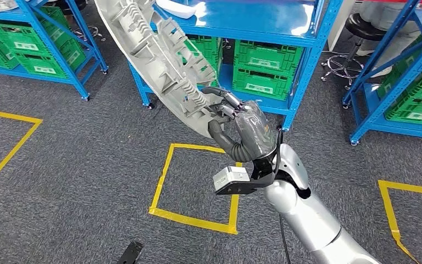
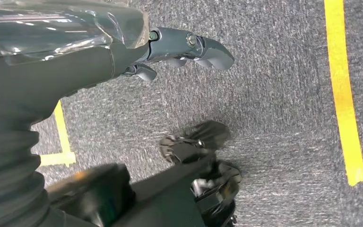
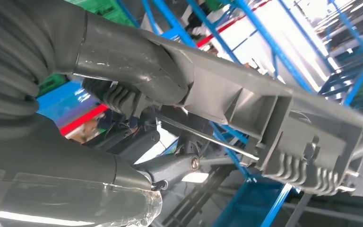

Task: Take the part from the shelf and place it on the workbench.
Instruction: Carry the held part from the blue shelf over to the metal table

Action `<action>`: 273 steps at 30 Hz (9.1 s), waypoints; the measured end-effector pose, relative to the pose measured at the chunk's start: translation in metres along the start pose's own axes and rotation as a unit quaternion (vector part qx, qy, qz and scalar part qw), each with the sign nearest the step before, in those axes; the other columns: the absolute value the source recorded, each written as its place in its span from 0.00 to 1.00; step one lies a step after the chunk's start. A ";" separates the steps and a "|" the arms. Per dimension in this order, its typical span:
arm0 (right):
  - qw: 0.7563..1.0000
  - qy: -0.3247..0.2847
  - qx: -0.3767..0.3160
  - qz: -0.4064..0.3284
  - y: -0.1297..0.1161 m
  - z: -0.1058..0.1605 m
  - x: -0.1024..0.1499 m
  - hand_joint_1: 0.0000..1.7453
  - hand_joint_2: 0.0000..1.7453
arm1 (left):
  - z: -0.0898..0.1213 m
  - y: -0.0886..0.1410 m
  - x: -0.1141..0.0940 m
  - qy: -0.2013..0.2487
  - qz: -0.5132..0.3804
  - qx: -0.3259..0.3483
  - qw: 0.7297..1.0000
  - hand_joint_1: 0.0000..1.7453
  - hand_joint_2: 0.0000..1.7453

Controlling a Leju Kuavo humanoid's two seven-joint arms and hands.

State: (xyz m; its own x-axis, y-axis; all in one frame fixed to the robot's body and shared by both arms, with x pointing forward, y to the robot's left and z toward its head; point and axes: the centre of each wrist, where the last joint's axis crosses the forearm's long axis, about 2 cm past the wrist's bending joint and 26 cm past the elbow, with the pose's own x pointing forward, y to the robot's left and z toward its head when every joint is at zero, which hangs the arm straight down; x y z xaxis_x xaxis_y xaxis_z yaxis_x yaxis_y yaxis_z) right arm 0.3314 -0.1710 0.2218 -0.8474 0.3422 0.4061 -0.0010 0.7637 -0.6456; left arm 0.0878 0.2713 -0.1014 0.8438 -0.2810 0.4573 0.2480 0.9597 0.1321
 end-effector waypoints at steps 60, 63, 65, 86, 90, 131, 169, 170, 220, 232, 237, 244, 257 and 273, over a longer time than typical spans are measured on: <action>0.999 0.003 0.036 -0.008 0.013 -0.007 0.008 1.00 1.00 | 0.007 -0.011 -0.022 0.017 0.037 -0.006 0.999 0.00 1.00; 0.999 0.004 0.036 -0.009 0.013 -0.007 0.009 1.00 1.00 | 0.006 -0.010 -0.017 0.013 0.037 -0.006 0.999 0.00 1.00; 0.999 0.004 0.037 -0.010 0.014 -0.007 0.010 1.00 1.00 | 0.006 -0.010 -0.018 0.013 0.037 -0.006 0.999 0.00 1.00; 1.000 0.011 0.029 -0.002 0.006 0.000 0.005 1.00 1.00 | 0.005 -0.009 -0.015 0.017 0.015 -0.010 1.000 0.00 1.00; 1.000 0.013 0.026 0.000 0.005 0.002 0.004 1.00 1.00 | 0.005 -0.009 -0.014 0.018 0.009 -0.012 1.000 0.00 1.00; 1.000 0.022 0.018 0.005 0.002 0.012 0.005 1.00 1.00 | 0.002 -0.008 -0.005 0.009 -0.008 -0.010 1.000 0.00 1.00; 1.000 -0.005 -0.005 -0.023 -0.001 0.000 0.008 1.00 1.00 | 0.006 0.002 -0.017 0.011 -0.006 0.028 1.000 0.00 1.00; 1.000 -0.004 -0.004 -0.022 -0.001 0.001 0.008 1.00 1.00 | 0.007 0.001 -0.018 0.013 -0.006 0.027 1.000 0.00 1.00; 1.000 0.009 -0.014 -0.018 -0.001 0.002 0.002 1.00 1.00 | 0.006 0.000 -0.015 0.008 -0.021 0.015 1.000 0.00 1.00; 1.000 0.009 -0.009 -0.011 -0.004 0.005 0.000 1.00 1.00 | 0.004 -0.002 -0.009 0.002 -0.020 0.013 1.000 0.00 1.00; 1.000 0.008 -0.008 -0.010 -0.005 0.004 0.000 1.00 1.00 | 0.005 -0.005 -0.008 0.002 -0.019 0.010 1.000 0.00 1.00; 1.000 0.008 -0.009 -0.010 -0.005 0.004 0.000 1.00 1.00 | 0.005 -0.005 -0.010 0.003 -0.019 0.012 1.000 0.00 1.00; 1.000 0.009 -0.019 -0.009 -0.008 0.001 0.000 1.00 1.00 | 0.006 -0.002 -0.013 0.009 -0.018 0.014 1.000 0.00 1.00; 1.000 0.015 -0.016 -0.009 -0.007 0.007 -0.001 1.00 1.00 | 0.006 -0.005 -0.012 0.009 -0.017 0.013 1.000 0.00 1.00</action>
State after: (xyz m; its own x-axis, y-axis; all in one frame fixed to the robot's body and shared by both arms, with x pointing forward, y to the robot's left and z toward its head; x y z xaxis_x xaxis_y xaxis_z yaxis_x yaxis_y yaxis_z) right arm 0.3287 -0.1809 0.2217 -0.8311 0.3438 0.4370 0.0009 0.7867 -0.6173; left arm 0.0731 0.2696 -0.1023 0.8434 -0.3135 0.4364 0.2651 0.9492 0.1695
